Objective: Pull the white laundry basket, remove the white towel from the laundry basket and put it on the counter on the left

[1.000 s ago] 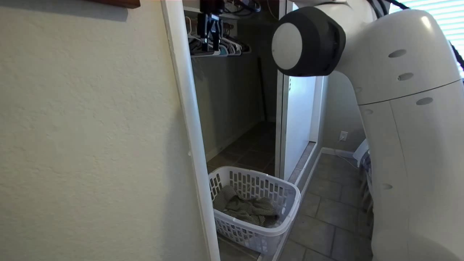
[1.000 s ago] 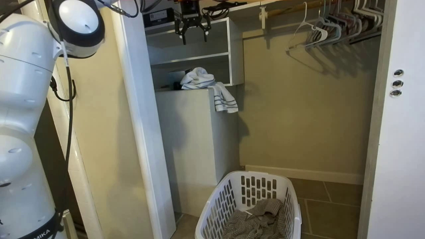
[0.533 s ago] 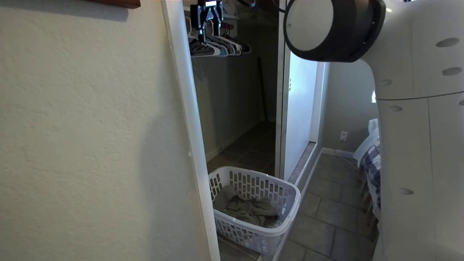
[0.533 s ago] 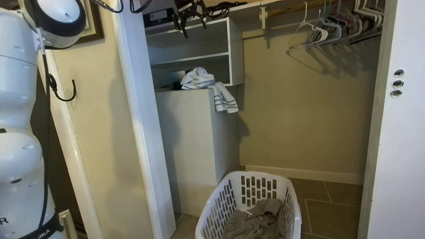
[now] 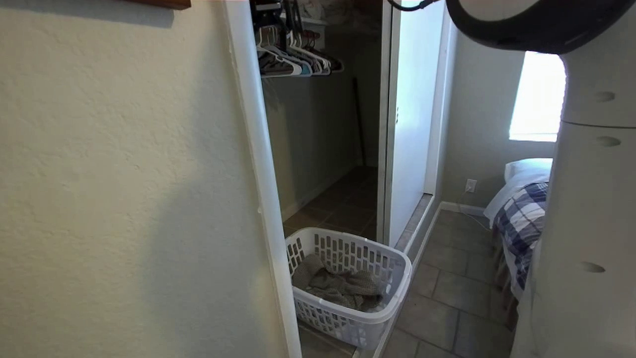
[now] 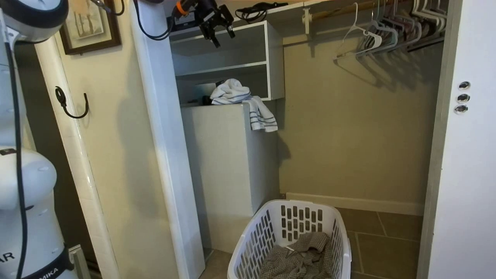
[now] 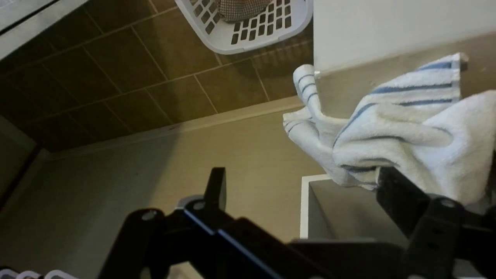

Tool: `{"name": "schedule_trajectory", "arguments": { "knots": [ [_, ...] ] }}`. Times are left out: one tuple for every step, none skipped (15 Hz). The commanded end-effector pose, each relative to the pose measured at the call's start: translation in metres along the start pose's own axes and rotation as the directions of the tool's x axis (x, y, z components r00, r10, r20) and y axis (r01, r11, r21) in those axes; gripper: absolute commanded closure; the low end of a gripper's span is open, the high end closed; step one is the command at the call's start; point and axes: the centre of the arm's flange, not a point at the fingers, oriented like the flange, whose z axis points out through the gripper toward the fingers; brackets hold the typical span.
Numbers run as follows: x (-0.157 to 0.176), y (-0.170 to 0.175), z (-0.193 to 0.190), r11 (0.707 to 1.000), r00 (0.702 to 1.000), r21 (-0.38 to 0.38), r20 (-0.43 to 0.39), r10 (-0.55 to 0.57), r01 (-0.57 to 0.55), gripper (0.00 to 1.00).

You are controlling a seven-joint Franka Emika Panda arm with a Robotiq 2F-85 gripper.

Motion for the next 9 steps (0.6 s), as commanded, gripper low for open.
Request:
{"name": "schedule_trajectory", "arguments": {
  "knots": [
    [-0.076, -0.015, 0.007, 0.982, 0.980, -0.045, -0.080, 0.181, -0.185, 0.00],
    [-0.080, -0.013, 0.007, 0.969, 0.969, -0.068, -0.093, 0.231, -0.237, 0.00],
    [-0.012, 0.005, 0.001, 0.986, 0.986, -0.035, -0.054, 0.160, -0.162, 0.00],
    [-0.017, 0.007, 0.001, 0.979, 0.979, -0.049, -0.065, 0.192, -0.195, 0.00],
    [-0.022, 0.008, 0.001, 0.976, 0.976, -0.053, -0.069, 0.208, -0.212, 0.00],
    [-0.026, 0.009, 0.001, 0.974, 0.974, -0.054, -0.070, 0.215, -0.219, 0.00],
    [-0.028, 0.009, 0.000, 0.974, 0.973, -0.053, -0.070, 0.218, -0.222, 0.00],
    [-0.030, 0.009, 0.000, 0.973, 0.973, -0.052, -0.071, 0.221, -0.224, 0.00],
    [-0.030, 0.009, 0.000, 0.973, 0.972, -0.051, -0.071, 0.222, -0.226, 0.00]
  ]
}}
